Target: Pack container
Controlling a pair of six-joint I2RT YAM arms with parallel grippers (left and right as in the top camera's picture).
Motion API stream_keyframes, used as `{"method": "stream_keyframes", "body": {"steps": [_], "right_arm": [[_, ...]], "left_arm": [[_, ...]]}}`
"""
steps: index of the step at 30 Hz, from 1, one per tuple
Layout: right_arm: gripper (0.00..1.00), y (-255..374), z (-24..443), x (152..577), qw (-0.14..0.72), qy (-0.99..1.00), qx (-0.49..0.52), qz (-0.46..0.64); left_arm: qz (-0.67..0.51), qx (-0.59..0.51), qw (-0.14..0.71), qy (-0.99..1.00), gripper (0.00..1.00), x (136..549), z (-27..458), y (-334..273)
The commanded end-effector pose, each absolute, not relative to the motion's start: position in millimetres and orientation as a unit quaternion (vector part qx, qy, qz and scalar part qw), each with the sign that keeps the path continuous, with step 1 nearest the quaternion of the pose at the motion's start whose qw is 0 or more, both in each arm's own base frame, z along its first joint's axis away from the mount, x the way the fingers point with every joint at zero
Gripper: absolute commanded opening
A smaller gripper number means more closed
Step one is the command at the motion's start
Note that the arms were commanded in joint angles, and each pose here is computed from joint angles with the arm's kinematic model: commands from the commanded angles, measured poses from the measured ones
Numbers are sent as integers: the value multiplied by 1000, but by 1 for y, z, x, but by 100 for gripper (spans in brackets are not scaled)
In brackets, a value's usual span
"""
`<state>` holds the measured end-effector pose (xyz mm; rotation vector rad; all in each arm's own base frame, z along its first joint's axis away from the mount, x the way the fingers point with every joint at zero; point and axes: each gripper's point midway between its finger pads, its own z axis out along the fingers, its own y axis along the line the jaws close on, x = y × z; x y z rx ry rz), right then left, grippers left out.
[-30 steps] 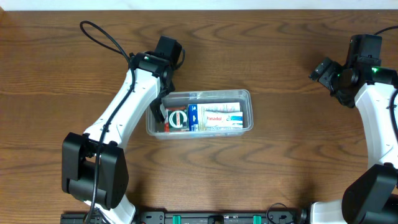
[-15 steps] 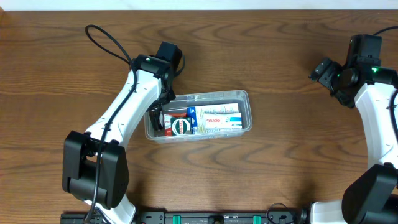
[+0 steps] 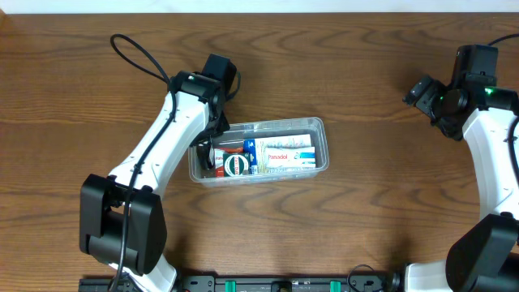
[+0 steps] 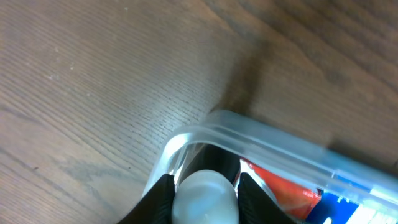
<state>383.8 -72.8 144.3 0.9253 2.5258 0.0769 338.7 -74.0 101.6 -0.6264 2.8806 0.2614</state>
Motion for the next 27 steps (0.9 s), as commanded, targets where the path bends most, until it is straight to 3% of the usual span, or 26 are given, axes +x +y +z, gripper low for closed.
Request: {"method": "stream_keyframes", "body": {"steps": [1, 5, 14, 16, 20, 27], "right_arm": [[99, -75, 144, 384, 223, 912, 343, 27], [99, -75, 144, 383, 222, 912, 343, 27], [99, -75, 144, 384, 223, 912, 343, 27], [99, -75, 144, 384, 223, 912, 343, 27], [99, -75, 144, 384, 223, 912, 343, 27], [99, -75, 144, 383, 222, 912, 343, 26]], "left_arm": [[66, -210, 103, 970, 47, 341, 117, -79], [66, -210, 102, 970, 62, 341, 117, -78], [49, -193, 102, 975, 66, 341, 122, -84], [39, -180, 112, 977, 73, 343, 132, -86], [16, -160, 159, 974, 93, 350, 172, -88], [-36, -151, 264, 952, 98, 329, 262, -81]]}}
